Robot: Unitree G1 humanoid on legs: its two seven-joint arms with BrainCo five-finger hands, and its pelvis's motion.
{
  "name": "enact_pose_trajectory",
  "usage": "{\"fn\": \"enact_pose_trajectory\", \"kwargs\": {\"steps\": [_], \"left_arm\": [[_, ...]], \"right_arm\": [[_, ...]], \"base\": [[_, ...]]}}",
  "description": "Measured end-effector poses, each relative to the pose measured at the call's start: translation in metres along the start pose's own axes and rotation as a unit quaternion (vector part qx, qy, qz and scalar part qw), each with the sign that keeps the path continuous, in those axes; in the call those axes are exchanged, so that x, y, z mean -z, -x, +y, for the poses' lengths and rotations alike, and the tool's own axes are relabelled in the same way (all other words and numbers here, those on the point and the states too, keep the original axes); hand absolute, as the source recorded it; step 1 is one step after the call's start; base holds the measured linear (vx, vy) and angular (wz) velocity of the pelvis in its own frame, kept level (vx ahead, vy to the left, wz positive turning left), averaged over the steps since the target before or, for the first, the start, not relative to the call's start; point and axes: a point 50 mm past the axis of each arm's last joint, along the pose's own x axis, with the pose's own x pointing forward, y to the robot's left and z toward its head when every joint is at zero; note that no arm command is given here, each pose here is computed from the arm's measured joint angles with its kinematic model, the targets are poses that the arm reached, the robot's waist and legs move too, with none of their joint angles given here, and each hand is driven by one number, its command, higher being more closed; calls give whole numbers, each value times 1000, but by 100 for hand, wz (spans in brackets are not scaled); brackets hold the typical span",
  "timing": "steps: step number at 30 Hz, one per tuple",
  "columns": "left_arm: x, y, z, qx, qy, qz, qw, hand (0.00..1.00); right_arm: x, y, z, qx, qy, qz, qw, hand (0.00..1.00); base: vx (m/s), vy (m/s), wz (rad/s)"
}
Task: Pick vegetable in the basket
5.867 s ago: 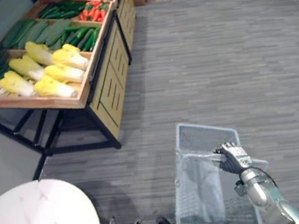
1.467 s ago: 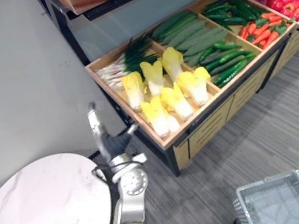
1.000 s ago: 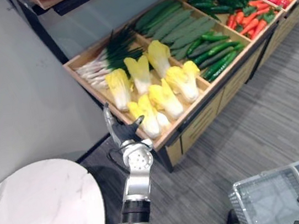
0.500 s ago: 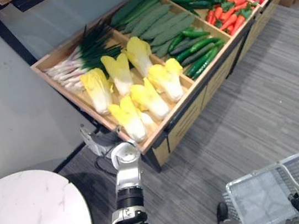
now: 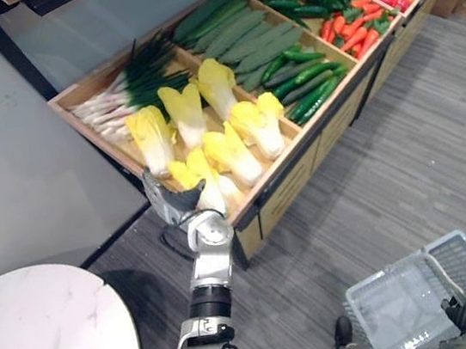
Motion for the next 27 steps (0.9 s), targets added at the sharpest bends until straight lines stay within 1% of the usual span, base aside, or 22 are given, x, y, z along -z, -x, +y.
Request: {"fn": "enact_pose_trajectory", "kwargs": {"steps": [13, 23, 27], "left_arm": [[8, -1, 1, -15, -12, 15, 1000, 0], [-1, -10, 3, -35, 5, 15, 999, 0], [1, -11, 4, -36, 2, 20, 999, 0]], "right_arm": [[-3, 5, 8, -16, 3, -9, 1000, 100], [-9, 4, 7, -14, -1, -20, 1000, 100], [-11, 4, 8, -15, -1, -25, 1000, 100]], "base": [[-45, -5, -4], [-19, -10, -6], [-8, -5, 0]]}}
